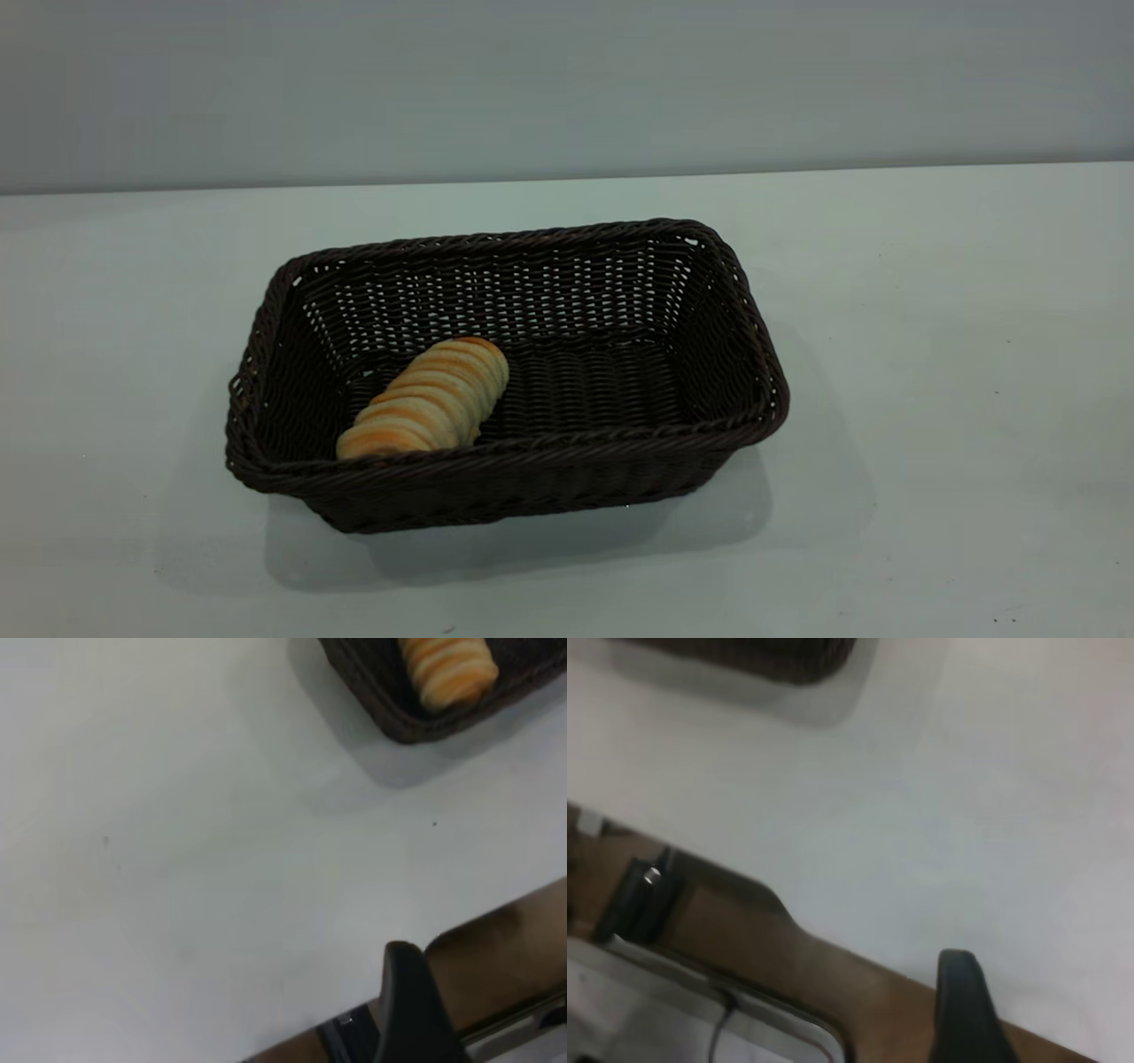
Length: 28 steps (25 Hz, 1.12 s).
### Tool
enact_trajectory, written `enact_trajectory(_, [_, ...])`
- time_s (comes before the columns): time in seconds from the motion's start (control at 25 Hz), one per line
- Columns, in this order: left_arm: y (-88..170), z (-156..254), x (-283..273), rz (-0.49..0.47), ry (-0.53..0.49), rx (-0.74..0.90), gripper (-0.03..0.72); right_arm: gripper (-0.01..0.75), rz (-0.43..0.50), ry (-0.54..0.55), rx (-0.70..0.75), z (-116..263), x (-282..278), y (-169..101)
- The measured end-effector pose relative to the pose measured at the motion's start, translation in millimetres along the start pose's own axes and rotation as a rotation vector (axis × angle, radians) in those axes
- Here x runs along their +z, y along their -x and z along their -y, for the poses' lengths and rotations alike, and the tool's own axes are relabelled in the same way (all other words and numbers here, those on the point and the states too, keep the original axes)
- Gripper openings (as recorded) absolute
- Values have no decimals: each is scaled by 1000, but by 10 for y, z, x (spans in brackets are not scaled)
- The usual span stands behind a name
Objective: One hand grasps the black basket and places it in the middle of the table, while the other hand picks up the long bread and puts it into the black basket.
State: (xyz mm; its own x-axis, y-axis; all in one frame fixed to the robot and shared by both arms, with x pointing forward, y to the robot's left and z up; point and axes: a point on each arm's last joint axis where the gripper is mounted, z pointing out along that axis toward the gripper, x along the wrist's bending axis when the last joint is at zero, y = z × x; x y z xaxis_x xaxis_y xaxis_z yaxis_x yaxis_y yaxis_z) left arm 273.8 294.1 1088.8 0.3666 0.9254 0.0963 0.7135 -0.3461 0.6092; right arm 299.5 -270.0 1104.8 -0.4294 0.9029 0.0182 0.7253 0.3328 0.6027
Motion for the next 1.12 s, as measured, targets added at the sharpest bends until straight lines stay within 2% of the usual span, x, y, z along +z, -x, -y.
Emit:
enact_trajectory(0.24, [37, 312, 135, 1, 5, -72, 449, 483, 11, 61, -29, 313, 121, -15])
enact_trajectory(0.56, [63, 519, 248, 2, 19, -96, 449, 483, 59, 37, -49, 642, 317, 18])
enact_trajectory(0.8, [68, 530, 289, 3, 30, -95, 449, 483, 88, 79, -33, 652, 323, 40])
enact_trajectory(1.12, [68, 530, 289, 3, 30, -95, 449, 483, 83, 68, -27, 675, 362, 38])
